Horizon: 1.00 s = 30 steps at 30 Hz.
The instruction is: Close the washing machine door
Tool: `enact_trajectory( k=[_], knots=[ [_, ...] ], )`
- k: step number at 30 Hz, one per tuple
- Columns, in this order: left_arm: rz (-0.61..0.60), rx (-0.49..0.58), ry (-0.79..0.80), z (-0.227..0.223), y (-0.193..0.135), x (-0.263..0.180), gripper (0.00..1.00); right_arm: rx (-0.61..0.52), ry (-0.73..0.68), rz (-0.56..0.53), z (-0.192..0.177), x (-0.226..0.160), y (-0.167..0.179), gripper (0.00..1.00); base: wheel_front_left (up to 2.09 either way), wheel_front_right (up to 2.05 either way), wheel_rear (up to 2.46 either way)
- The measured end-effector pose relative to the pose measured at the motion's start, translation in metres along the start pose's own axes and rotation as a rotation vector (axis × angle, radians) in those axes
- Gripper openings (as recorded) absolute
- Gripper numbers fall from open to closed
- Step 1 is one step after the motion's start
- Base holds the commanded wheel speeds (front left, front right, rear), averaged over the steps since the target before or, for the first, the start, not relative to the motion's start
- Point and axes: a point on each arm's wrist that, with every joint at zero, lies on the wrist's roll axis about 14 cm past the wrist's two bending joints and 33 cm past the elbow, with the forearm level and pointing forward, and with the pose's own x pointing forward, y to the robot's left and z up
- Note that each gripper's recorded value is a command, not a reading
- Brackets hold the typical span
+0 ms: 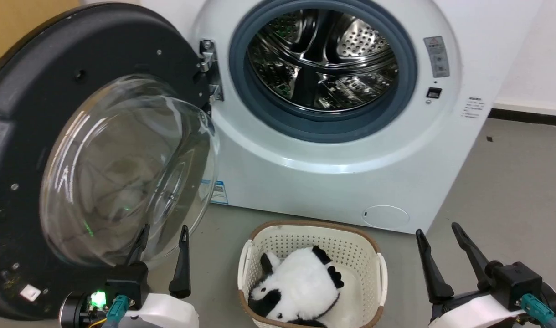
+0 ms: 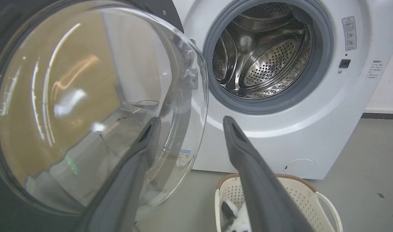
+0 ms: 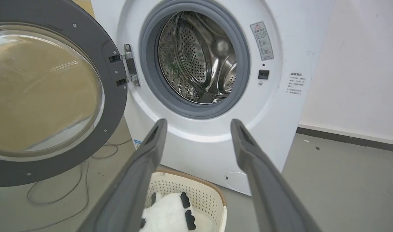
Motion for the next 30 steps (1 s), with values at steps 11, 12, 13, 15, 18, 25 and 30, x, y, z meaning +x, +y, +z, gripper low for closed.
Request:
enact_trajectory(
  k=[11, 12, 13, 15, 18, 25, 30],
  knots=[
    [0.071, 0.006, -0.017, 0.002, 0.023, -0.015, 1.00, 0.025, -0.016, 0.084, 0.000, 0.013, 0.027, 1.00, 0.00, 0.00, 0.00],
    [0.077, 0.007, -0.021, 0.003, 0.025, -0.017, 1.00, 0.029, -0.019, 0.090, 0.000, 0.014, 0.029, 1.00, 0.00, 0.00, 0.00],
    [0.083, 0.008, -0.021, 0.003, 0.027, -0.018, 1.00, 0.034, -0.019, 0.097, 0.000, 0.015, 0.031, 1.00, 0.00, 0.00, 0.00],
    [0.095, 0.009, -0.026, 0.004, 0.030, -0.021, 1.00, 0.039, -0.022, 0.110, 0.000, 0.016, 0.035, 1.00, 0.00, 0.00, 0.00],
    [0.112, 0.011, -0.028, 0.004, 0.036, -0.025, 1.00, 0.043, -0.023, 0.131, 0.000, 0.019, 0.042, 1.00, 0.00, 0.00, 0.00],
    [0.153, 0.009, -0.040, 0.005, 0.047, -0.036, 1.00, 0.065, -0.027, 0.177, -0.002, 0.023, 0.058, 1.00, 0.00, 0.00, 0.00],
    [0.184, 0.014, -0.045, 0.006, 0.055, -0.042, 1.00, 0.074, -0.024, 0.209, -0.005, 0.026, 0.068, 1.00, 0.00, 0.00, 0.00]
  ],
)
